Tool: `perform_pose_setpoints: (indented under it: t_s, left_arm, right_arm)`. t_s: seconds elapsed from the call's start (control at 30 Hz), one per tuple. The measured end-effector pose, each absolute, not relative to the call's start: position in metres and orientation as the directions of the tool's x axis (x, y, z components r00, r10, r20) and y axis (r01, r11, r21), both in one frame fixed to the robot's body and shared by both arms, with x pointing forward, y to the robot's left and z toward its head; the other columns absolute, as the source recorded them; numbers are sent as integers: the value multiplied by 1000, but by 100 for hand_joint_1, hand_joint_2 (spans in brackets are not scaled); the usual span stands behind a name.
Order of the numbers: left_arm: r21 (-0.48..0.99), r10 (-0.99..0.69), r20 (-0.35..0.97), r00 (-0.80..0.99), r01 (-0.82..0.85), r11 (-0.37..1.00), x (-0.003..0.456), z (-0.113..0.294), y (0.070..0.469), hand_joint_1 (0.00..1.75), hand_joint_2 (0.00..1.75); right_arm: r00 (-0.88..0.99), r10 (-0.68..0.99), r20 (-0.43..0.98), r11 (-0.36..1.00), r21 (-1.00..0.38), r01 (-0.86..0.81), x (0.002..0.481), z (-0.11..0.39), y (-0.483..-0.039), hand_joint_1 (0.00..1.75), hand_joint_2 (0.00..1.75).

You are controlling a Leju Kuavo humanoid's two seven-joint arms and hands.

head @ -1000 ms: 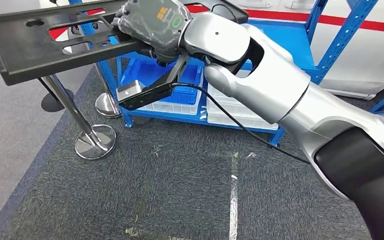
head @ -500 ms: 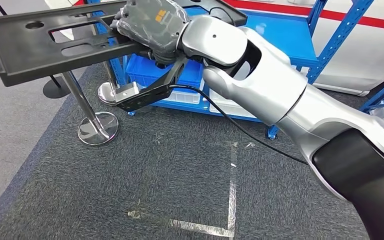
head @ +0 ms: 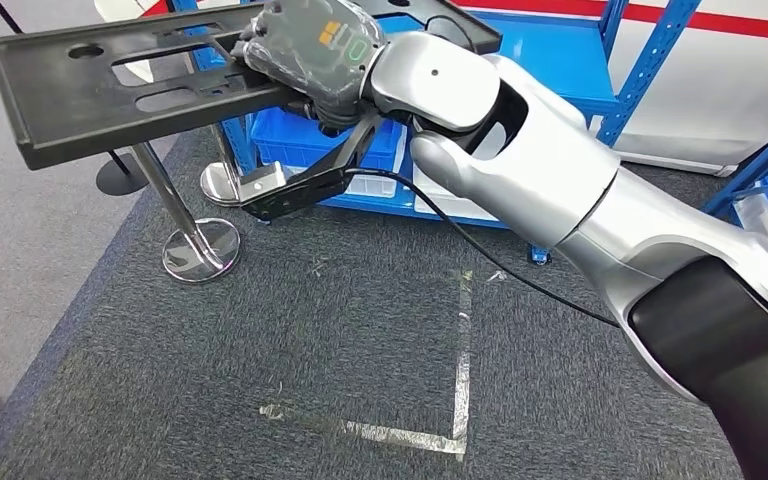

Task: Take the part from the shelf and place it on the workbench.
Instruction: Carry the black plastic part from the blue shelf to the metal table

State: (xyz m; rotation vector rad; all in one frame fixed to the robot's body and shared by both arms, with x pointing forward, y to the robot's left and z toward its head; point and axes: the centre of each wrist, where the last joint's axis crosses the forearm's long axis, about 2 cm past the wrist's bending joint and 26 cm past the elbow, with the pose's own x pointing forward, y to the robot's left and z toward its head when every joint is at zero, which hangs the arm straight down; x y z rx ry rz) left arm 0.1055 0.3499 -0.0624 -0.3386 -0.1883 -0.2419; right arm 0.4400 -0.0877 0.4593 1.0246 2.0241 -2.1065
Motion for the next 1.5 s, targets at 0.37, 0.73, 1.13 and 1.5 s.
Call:
perform_pose_setpoints:
  t_s: [0.37,0.73,1.13,1.5]
  left_arm:
    - [-296,-215,237,947,281,913,108,-61,354,0,175]
    - [-293,-224,237,945,290,911,107,-62,354,0,175]
    - [-283,-246,235,940,308,908,104,-62,355,0,175]
    - [-273,-260,234,937,321,907,103,-62,357,0,175]
  right_arm:
    - [-780,399,-482,-144,-873,466,440,461,-86,175,175]
    - [-771,407,-489,-148,-869,473,441,461,-87,175,175]
    - [-751,407,-520,-168,-851,498,442,463,-85,175,175]
    - [-735,415,-536,-180,-840,512,443,468,-85,175,175]
